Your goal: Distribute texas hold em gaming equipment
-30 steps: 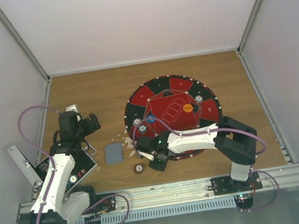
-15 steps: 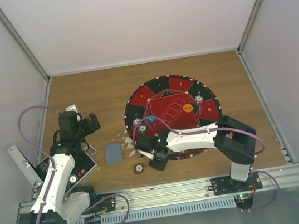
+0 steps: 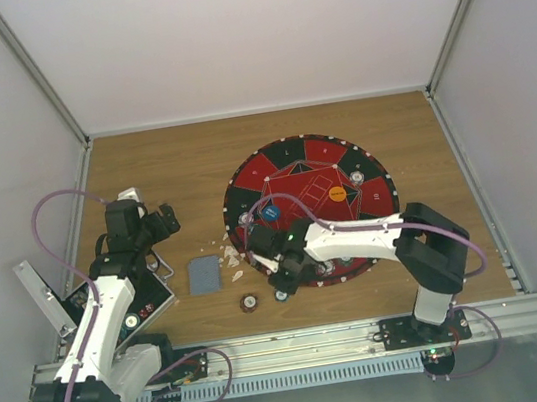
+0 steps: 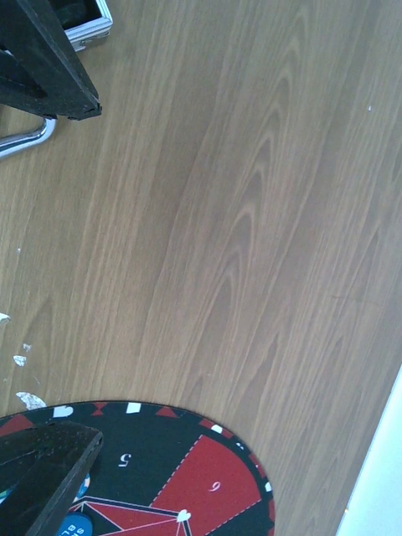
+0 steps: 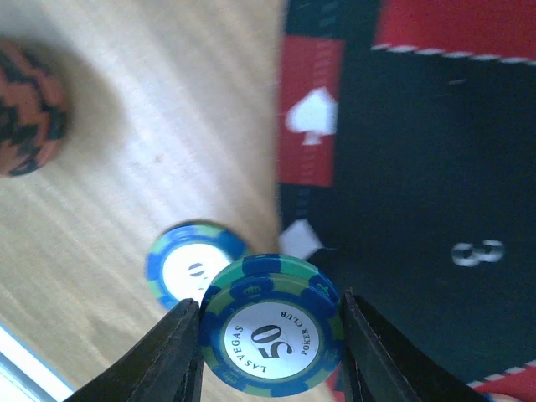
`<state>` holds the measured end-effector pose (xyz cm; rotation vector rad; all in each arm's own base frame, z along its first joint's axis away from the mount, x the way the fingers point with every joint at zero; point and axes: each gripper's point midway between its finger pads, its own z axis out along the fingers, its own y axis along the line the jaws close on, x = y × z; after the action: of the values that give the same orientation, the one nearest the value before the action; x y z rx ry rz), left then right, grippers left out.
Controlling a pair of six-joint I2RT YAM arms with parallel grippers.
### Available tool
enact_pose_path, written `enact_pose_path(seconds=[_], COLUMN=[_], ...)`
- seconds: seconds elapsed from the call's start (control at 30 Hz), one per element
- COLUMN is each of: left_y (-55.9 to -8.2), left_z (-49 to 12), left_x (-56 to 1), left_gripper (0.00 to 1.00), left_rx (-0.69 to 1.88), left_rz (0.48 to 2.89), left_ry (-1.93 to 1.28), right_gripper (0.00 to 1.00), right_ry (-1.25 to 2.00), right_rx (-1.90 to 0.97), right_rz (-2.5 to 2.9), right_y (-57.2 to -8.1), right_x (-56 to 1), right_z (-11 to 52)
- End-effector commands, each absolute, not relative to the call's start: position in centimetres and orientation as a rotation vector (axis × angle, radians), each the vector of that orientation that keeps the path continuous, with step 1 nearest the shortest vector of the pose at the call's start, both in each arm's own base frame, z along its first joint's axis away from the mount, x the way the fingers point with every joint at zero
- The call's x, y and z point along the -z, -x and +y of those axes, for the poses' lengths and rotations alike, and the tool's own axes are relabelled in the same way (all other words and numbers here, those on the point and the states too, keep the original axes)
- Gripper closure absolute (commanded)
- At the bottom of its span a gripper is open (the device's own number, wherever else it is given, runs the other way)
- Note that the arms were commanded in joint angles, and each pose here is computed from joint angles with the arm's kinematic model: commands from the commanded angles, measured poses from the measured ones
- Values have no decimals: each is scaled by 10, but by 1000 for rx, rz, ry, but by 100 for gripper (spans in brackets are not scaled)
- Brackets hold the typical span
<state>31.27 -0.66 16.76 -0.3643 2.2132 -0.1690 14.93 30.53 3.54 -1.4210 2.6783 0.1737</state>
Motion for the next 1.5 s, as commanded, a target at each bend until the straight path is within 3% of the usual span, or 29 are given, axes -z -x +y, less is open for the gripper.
enact_pose_path(seconds=[0.0,0.37,0.63,1.13,1.2,1.47], left_y=[-314,-319,-323,-329,-330,-325], left_z=[-4,-3,-2,6,6,9], left_x=[-172,-176,-181,-187,-186,-187], left_gripper=[1,1,1,1,1,1], left_rx=[162,157,144,118,117,99], left_rz=[2190,2184,2174,2142,2143,2139], left_ry=[375,383,383,439,445,461], right_gripper=[85,84,84,81,78,43], right_ry=[1217,518,138,87,86,41], right_rx=[-208,-105,-60,-45,-32,-5], right_rz=[2692,2810,2841,2839,2848,2845], right_y=[-186,-313,-359,-413,-413,-406], right_x=[-65,-68,-48,-31,-28,-33], right_z=[293,143,47,15,13,9])
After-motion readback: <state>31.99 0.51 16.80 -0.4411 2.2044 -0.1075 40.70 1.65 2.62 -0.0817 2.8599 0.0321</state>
